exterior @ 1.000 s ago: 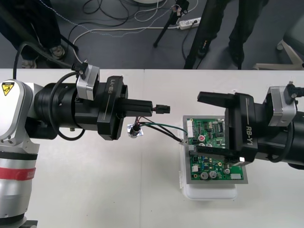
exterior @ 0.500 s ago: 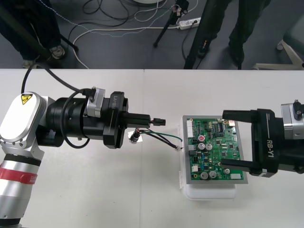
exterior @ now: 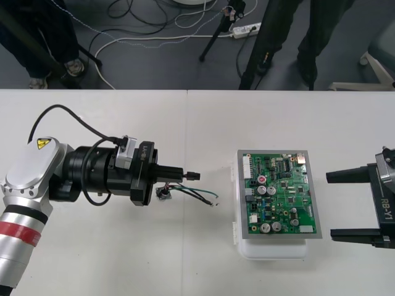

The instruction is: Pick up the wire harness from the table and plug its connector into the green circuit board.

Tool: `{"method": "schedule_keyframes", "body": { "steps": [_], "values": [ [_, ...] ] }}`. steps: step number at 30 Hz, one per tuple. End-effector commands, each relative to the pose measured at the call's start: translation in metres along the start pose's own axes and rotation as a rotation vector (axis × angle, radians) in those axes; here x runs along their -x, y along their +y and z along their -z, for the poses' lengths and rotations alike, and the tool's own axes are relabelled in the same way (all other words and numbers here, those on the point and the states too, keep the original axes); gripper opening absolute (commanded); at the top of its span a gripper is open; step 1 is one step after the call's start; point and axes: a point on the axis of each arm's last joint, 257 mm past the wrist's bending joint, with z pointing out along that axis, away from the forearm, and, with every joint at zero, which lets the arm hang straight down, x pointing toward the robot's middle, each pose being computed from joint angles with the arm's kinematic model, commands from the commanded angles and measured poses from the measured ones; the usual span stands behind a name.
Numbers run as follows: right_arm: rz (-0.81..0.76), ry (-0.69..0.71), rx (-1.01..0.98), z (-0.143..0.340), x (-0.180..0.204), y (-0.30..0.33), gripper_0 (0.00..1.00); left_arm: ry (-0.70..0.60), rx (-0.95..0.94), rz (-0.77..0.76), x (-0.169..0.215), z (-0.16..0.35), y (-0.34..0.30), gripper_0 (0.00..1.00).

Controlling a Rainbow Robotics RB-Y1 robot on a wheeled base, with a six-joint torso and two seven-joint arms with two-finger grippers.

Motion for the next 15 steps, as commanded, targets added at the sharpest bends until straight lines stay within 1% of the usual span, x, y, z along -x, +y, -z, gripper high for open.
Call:
{"method": "schedule_keyframes", "body": {
  "steps": [1,3,8,15],
  "values": [
    [0.000,0.157,-0.016,0.020,-0.028,0.001,1.00,0.012,-0.047,-0.116,-0.013,0.003,-0.006,0.00],
    [0.004,0.222,-0.028,0.024,-0.044,-0.003,1.00,0.020,-0.041,-0.117,-0.024,0.006,-0.007,0.00],
    [0.028,0.333,-0.079,0.033,-0.071,-0.016,1.00,0.033,-0.042,-0.130,-0.042,0.006,-0.010,0.00],
    [0.091,0.491,-0.148,0.046,-0.104,-0.035,1.00,0.041,-0.068,-0.140,-0.056,0.001,-0.021,0.00]
  ]
}}
